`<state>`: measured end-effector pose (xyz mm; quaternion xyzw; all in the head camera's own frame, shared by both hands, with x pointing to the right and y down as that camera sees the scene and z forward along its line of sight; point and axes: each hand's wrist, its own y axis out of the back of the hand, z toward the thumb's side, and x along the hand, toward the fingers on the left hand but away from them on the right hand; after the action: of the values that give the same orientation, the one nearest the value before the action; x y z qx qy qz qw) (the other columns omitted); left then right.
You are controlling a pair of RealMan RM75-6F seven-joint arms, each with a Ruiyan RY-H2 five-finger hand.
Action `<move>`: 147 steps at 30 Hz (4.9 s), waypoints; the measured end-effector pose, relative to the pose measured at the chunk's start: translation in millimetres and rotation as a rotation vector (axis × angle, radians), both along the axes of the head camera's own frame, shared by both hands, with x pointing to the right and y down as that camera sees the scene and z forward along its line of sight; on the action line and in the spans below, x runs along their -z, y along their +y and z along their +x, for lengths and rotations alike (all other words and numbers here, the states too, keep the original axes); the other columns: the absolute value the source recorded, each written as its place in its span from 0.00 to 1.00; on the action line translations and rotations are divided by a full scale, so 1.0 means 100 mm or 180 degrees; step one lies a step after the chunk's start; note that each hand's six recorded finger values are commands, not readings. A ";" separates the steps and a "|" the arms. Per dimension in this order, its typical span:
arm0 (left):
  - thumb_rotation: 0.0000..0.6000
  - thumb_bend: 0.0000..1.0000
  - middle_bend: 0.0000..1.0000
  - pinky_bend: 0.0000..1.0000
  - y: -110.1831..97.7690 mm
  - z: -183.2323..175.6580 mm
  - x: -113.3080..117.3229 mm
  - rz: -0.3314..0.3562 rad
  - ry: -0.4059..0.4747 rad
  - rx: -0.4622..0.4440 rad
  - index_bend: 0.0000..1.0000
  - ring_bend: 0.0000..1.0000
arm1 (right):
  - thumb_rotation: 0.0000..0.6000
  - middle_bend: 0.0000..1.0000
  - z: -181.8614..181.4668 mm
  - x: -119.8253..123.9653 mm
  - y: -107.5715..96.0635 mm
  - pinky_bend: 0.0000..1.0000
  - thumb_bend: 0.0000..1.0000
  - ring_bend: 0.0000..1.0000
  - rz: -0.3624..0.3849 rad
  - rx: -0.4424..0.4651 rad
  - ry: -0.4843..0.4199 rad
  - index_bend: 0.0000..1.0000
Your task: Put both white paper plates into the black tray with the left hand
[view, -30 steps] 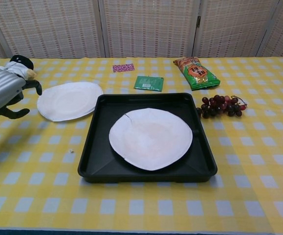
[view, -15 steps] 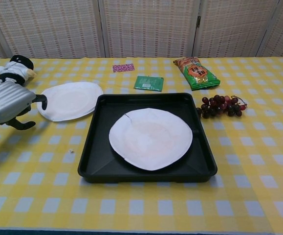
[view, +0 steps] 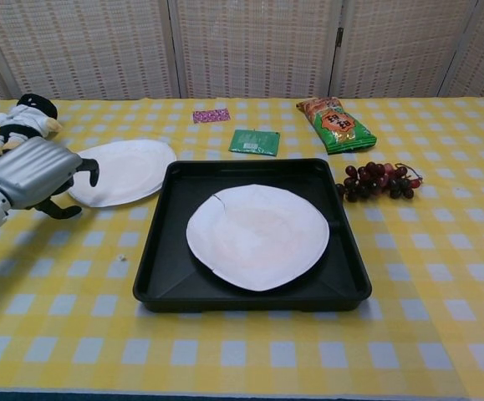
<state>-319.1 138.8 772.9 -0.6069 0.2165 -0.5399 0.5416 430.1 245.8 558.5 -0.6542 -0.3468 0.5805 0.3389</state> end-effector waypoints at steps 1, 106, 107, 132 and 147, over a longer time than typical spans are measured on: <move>1.00 0.30 1.00 1.00 -0.01 0.00 0.00 0.0000 -0.0004 0.0002 0.47 1.00 | 1.00 0.00 0.00 0.00 0.00 0.00 0.37 0.00 0.0002 -0.0001 0.0001 0.00; 1.00 0.61 1.00 1.00 -0.17 0.31 0.52 0.0704 0.0911 0.0014 0.63 1.00 | 1.00 0.00 -0.03 0.01 0.03 0.00 0.37 0.00 0.0048 0.0001 0.0019 0.00; 1.00 0.61 1.00 1.00 -0.17 0.31 0.56 0.0739 0.0949 -0.0001 0.63 1.00 | 1.00 0.00 -0.04 -0.01 0.03 0.00 0.37 0.00 0.0035 0.0010 0.0024 0.00; 1.00 0.61 1.00 1.00 0.12 0.70 1.33 0.1257 0.1648 -0.0396 0.64 1.00 | 1.00 0.00 -0.18 -0.02 0.10 0.00 0.37 0.00 -0.0012 0.0131 -0.0086 0.00; 1.00 0.62 1.00 1.00 0.59 1.39 1.42 0.1085 0.1608 -0.0780 0.64 1.00 | 1.00 0.00 -0.16 0.09 0.12 0.00 0.37 0.00 -0.0070 0.0173 -0.0313 0.00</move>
<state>-180.2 197.6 630.7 -0.6438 0.3566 -0.2590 0.6255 414.2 257.5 549.5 -0.6947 -0.3388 0.5420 0.3299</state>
